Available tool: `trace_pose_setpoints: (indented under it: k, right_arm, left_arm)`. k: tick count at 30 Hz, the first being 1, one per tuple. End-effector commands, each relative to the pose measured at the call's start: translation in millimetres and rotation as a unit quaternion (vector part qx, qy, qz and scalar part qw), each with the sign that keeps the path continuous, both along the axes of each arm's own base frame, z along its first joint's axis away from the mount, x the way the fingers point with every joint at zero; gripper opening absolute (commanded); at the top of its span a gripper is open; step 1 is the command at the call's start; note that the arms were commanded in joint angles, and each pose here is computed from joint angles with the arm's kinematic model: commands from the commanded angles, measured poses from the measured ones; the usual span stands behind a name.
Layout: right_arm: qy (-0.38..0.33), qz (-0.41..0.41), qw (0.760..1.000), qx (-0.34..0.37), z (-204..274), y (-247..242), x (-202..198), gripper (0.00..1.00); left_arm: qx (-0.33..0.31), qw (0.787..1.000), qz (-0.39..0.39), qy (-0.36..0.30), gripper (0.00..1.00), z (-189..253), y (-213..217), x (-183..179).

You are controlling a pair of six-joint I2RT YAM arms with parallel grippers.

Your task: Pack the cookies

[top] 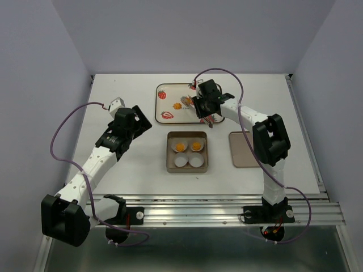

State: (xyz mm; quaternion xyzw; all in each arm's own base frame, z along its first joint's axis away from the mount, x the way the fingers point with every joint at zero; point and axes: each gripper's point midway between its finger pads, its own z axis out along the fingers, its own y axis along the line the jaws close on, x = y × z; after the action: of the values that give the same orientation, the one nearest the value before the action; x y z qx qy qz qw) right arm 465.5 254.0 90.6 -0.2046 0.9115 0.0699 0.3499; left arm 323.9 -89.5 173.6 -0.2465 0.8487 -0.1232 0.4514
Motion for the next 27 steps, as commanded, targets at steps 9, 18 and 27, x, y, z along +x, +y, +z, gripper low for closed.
trace_pose_setpoints:
  k: [9, 18, 27]
  right_arm:
    - [-0.077, -0.003, 0.996, 0.042, 71.4, 4.1, 13.9, 0.36]
    - [-0.102, -0.011, 0.993, 0.062, 103.3, -11.3, -13.3, 0.34]
    - [-0.098, -0.026, 0.99, 0.097, 122.2, -37.6, -93.7, 0.34]
  left_arm:
    - [-0.007, 0.999, 0.014, -0.031, 0.99, 21.9, 3.4, 8.4]
    - [-0.016, 0.999, 0.007, -0.036, 0.99, 23.9, 0.2, 5.8]
    - [-0.04, 0.998, -0.022, -0.045, 0.99, 26.8, -12.4, 2.3]
